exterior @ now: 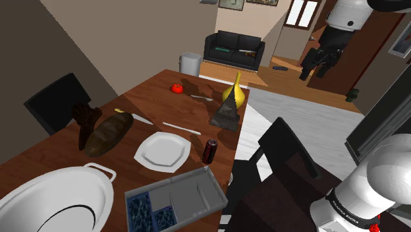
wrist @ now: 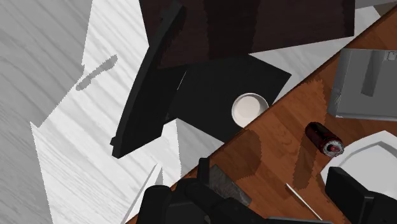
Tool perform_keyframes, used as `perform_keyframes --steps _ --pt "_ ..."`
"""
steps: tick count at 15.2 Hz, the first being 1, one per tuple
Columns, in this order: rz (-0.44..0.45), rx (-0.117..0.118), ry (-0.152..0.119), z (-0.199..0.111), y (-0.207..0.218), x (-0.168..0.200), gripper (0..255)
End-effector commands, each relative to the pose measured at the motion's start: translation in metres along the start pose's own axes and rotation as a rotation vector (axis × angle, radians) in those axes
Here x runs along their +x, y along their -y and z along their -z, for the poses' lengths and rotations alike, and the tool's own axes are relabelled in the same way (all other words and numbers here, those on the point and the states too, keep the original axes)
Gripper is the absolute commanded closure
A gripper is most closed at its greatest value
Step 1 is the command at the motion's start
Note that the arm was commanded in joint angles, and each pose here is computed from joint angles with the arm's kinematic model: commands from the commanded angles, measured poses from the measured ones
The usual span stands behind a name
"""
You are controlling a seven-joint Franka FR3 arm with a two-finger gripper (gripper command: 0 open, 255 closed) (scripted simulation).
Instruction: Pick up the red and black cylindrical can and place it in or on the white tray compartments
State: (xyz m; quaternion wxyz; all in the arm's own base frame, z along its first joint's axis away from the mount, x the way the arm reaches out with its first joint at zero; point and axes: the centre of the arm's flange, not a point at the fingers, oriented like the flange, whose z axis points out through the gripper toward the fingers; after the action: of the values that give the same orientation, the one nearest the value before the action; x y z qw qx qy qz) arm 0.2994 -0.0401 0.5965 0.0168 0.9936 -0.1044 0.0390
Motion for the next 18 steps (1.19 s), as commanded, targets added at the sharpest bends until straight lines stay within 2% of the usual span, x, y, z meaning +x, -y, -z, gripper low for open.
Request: perform_keyframes --steps 1,18 --pt "0.0 0.0 0.0 0.0 0.0 0.0 0" --pt "0.045 0.013 0.021 -0.178 0.124 0.059 0"
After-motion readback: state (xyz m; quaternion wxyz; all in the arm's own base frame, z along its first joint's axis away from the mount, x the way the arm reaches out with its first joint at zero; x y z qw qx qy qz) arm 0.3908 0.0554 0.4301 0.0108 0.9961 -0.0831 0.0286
